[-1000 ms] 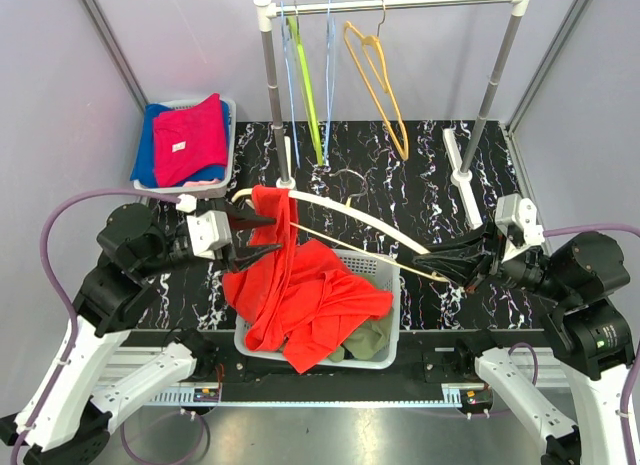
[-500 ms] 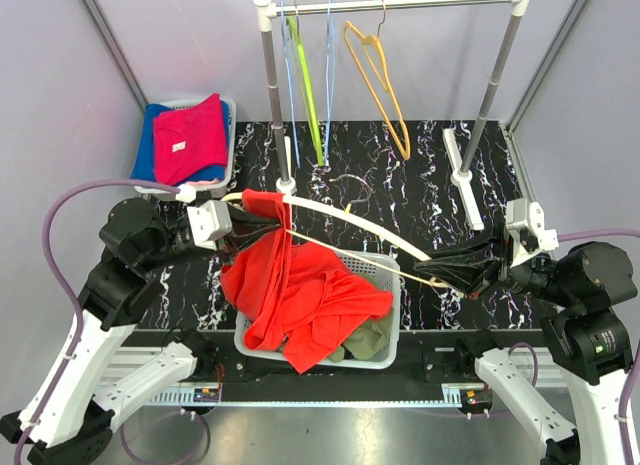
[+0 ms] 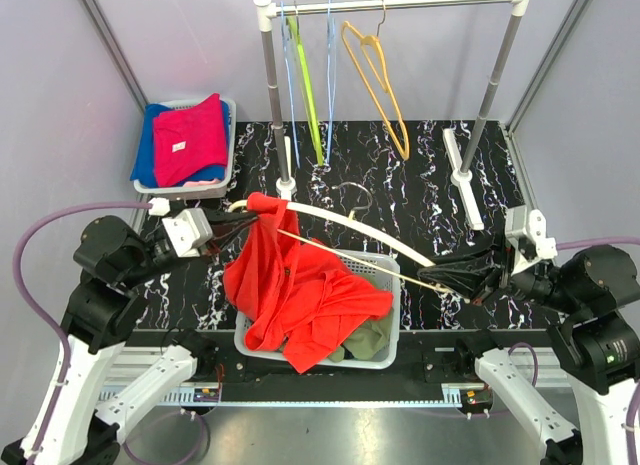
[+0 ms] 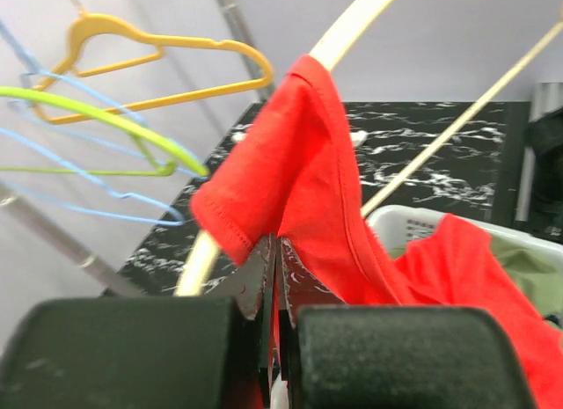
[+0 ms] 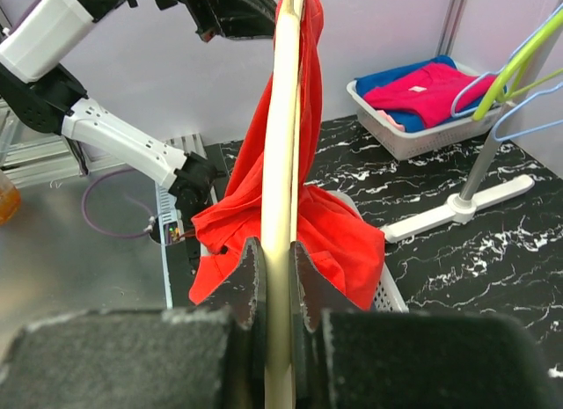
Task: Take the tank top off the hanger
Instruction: Remove the tank top from the hanger, then place the hanger at the clothesline.
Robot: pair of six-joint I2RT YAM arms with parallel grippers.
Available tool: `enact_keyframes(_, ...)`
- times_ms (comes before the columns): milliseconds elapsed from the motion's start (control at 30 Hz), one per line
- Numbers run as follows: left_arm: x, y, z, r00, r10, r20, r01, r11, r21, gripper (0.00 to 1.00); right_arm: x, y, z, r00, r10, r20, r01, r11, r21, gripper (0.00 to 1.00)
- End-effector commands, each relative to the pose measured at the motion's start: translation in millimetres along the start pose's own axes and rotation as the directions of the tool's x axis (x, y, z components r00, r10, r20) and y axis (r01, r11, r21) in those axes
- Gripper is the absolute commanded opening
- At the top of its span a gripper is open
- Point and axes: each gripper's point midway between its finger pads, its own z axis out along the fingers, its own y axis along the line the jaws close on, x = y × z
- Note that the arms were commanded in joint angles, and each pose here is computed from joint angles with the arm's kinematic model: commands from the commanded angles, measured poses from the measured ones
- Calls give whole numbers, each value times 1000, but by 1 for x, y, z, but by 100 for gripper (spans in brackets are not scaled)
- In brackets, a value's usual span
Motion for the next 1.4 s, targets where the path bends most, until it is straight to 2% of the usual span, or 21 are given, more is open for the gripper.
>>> enact_keyframes(0,-24,29,-16,993,120,16,-115,980,-164,0,-10,7,-12,998,-56,8,56,997,47,0)
enact_keyframes(267,-21,60,-21,984,176,-39,-179,937,-300,0,-15,22,-24,1000,-27,-8,27,998,56,0)
enact_keyframes(333,-20,73,-25,974,214,-75,-227,908,-353,0,-16,33,-30,999,5,-37,-4,999,37,0)
enact_keyframes(400,-19,78,-21,960,264,-91,-279,897,-344,0,-21,44,-36,999,26,-44,-25,999,29,0)
enact_keyframes(467,-27,74,-12,960,274,-55,-278,912,-303,0,-28,52,-41,999,24,-23,-23,999,32,0)
enact_keyframes(500,-34,63,-4,967,255,-9,-249,939,-238,0,-33,57,-44,1000,5,-6,-5,999,33,0)
enact_keyframes(600,-73,46,12,976,191,108,-178,977,-120,0,-40,69,-59,997,-58,43,55,996,74,0)
enact_keyframes(633,-97,44,16,971,182,155,-169,981,-91,0,-42,69,-62,996,-68,51,64,994,91,0)
enact_keyframes(667,-110,40,19,974,128,187,-120,991,-56,0,-44,66,-66,995,-78,59,70,989,133,0)
enact_keyframes(700,-143,35,12,958,135,254,-130,991,-36,0,-53,67,-72,992,-104,78,89,981,170,0)
enact_keyframes(733,-148,36,24,961,92,260,-96,995,3,0,-59,63,-76,989,-121,90,99,971,218,0)
enact_keyframes(767,-159,32,26,960,41,278,-54,998,38,0,-66,44,-85,986,-130,106,86,934,347,0)
enact_keyframes(800,-181,26,19,945,43,323,-70,995,73,0,-78,39,-96,977,-164,136,93,903,420,0)
enact_keyframes(900,-187,19,29,943,-58,327,5,987,161,0,-97,14,-117,963,-188,192,39,805,592,0)
enact_keyframes(1033,-158,6,42,955,-108,275,47,974,220,0,-99,-9,-123,967,-150,204,-27,740,672,0)
enact_keyframes(1133,-121,-16,52,969,-143,202,79,951,298,0,-97,-36,-133,970,-112,215,-97,635,766,0)
enact_keyframes(1167,-99,-23,57,976,-145,160,88,943,320,0,-97,-50,-144,968,-115,224,-124,556,822,0)
enact_keyframes(1233,-78,-40,56,984,-130,121,78,928,363,0,-98,-65,-158,963,-116,244,-166,457,874,0)
enact_keyframes(1367,-24,-67,54,991,-130,14,113,900,421,0,-91,-86,-152,972,-78,223,-173,407,897,0)
